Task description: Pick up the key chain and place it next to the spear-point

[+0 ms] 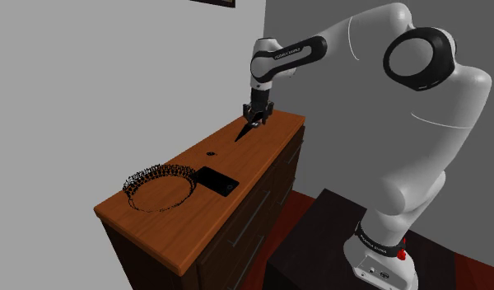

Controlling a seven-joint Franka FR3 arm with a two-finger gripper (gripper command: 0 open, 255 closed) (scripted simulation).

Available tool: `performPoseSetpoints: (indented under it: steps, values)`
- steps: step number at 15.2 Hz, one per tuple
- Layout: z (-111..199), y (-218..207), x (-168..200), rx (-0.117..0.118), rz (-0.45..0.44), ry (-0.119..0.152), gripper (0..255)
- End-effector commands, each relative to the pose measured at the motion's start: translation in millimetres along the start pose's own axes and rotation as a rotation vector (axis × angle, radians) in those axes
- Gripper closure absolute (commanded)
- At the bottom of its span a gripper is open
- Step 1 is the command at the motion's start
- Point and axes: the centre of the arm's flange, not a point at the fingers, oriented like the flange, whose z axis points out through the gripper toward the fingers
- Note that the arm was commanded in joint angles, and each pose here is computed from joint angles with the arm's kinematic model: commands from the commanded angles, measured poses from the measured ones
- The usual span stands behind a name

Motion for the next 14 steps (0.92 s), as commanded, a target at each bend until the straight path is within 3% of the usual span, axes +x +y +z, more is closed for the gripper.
performPoseSetpoints:
  steps: [1,6,14]
  values:
    - [0,19,20,-0.001,-0.001,0.000,255]
    - [0,69,62,-0.001,-0.001,0.000,255]
    - [42,69,61,-0.001,-0.001,0.000,255]
